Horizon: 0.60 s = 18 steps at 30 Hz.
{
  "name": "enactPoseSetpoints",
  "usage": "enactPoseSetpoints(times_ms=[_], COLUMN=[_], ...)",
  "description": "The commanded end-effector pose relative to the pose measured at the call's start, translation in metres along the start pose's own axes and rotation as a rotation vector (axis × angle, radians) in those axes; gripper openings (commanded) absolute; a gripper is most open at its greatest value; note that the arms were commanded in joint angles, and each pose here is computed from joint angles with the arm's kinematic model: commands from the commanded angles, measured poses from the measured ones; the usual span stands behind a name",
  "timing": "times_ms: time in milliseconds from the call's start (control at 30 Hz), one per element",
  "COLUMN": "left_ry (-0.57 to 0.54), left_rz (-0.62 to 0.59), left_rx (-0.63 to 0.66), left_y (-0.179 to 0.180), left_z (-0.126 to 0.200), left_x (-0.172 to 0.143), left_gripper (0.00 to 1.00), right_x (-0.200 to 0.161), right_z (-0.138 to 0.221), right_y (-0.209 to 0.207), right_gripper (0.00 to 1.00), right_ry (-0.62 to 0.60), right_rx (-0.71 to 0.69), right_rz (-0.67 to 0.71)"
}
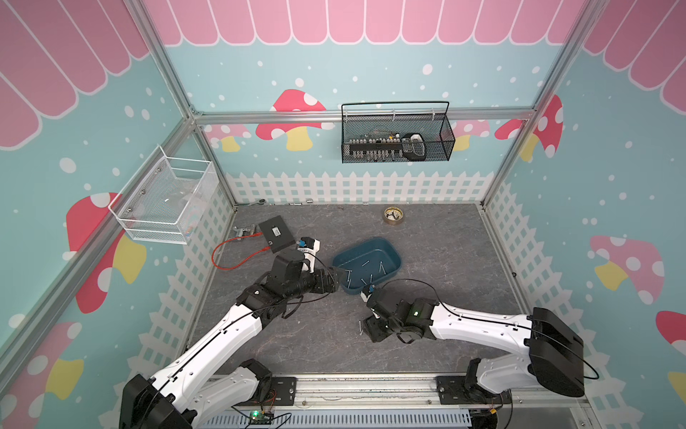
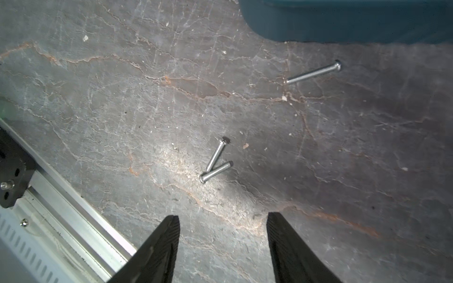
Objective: Put the screws on the desktop into the storage box
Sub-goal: Pick up the screw from the center of the board.
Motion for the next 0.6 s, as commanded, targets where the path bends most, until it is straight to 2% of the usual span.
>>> enactPoseSetpoints(times_ms=[0,233,567], left_ry=[0.035,0.056,0.062], left_rz=[-0.026,-0.026,-0.019], left_rx=[-0.01,-0.023,-0.057], left_y=[0.004,0.006,0.006], left_z=[0.002,-0.002,-0.002], left_x=[-0.009,-0.01,-0.016], left_gripper=[0.99,0.99,0.99], right_x=[0.016,0.019,0.014], right_z=[-0.004,-0.015,-0.033], right_y=[0.008,0.01,0.011], right_gripper=[0.61,0.5,0.42], right_ry=[-0.045,-0.039,-0.006], right_rx=[0.001,-0.025,-0.037], right_rz=[-0.004,0.031,0.061])
Point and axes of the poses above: each gripper's point midway between its finger pads, its own z axis back along the fingers, its own y axis along the line the jaws close on, x = y × z, the point moved 5 cm from there along z, back along the fingers, and after that the axes turned 6 degrees about z, right-handed, at the moved point
